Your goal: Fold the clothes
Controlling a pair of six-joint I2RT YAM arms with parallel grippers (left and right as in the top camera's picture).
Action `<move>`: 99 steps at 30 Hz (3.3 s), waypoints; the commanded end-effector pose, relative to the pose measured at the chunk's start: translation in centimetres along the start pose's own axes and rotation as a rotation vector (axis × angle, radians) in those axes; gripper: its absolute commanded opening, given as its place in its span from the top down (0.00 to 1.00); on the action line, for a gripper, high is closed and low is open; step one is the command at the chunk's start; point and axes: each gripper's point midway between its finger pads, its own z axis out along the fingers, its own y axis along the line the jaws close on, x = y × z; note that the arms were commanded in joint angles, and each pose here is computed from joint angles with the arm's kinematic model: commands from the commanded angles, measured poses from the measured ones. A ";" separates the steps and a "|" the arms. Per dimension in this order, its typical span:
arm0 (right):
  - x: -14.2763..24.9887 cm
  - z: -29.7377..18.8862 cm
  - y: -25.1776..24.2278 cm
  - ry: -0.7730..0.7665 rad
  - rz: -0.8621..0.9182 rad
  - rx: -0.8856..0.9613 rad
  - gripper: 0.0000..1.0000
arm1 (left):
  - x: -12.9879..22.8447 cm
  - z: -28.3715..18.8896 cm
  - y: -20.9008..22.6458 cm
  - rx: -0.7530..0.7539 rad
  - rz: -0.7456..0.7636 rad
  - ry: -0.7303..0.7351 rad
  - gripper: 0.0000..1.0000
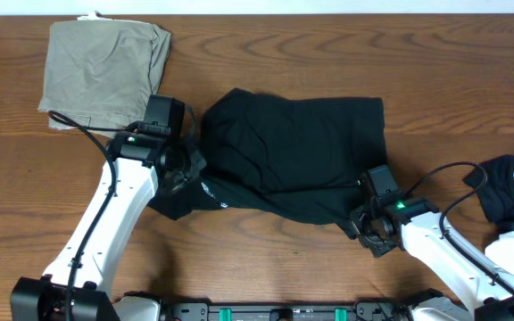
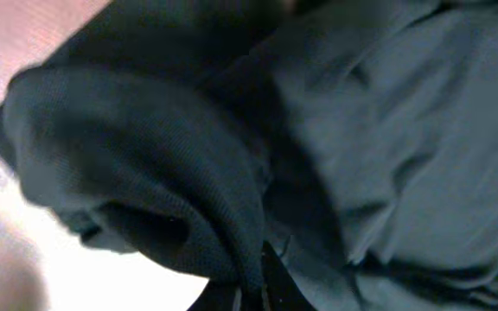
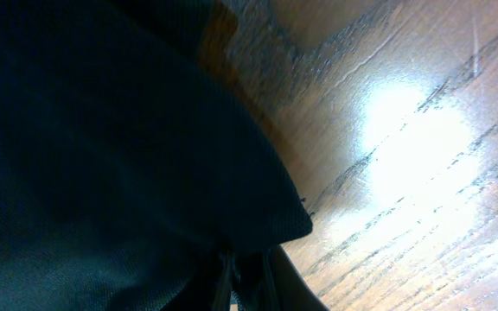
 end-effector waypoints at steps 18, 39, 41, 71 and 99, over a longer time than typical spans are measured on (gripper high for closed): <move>0.2 0.4 -0.5 0.007 -0.026 0.020 0.90 | -4.1 1.0 -0.6 -0.022 0.114 -0.147 0.51; 0.1 0.4 -0.1 0.004 -0.040 0.000 0.90 | -6.3 -0.2 3.6 0.185 -0.324 0.039 0.25; 0.1 0.4 -0.1 0.004 -0.041 0.000 0.90 | -6.2 0.3 2.8 0.230 -0.325 0.076 0.21; 0.6 0.4 0.4 0.027 -0.093 -0.022 0.91 | -6.8 4.4 5.6 0.277 -0.542 0.243 0.18; 0.3 0.2 0.6 0.018 -0.123 -0.032 0.99 | -7.2 5.9 5.7 0.287 -0.462 0.244 0.94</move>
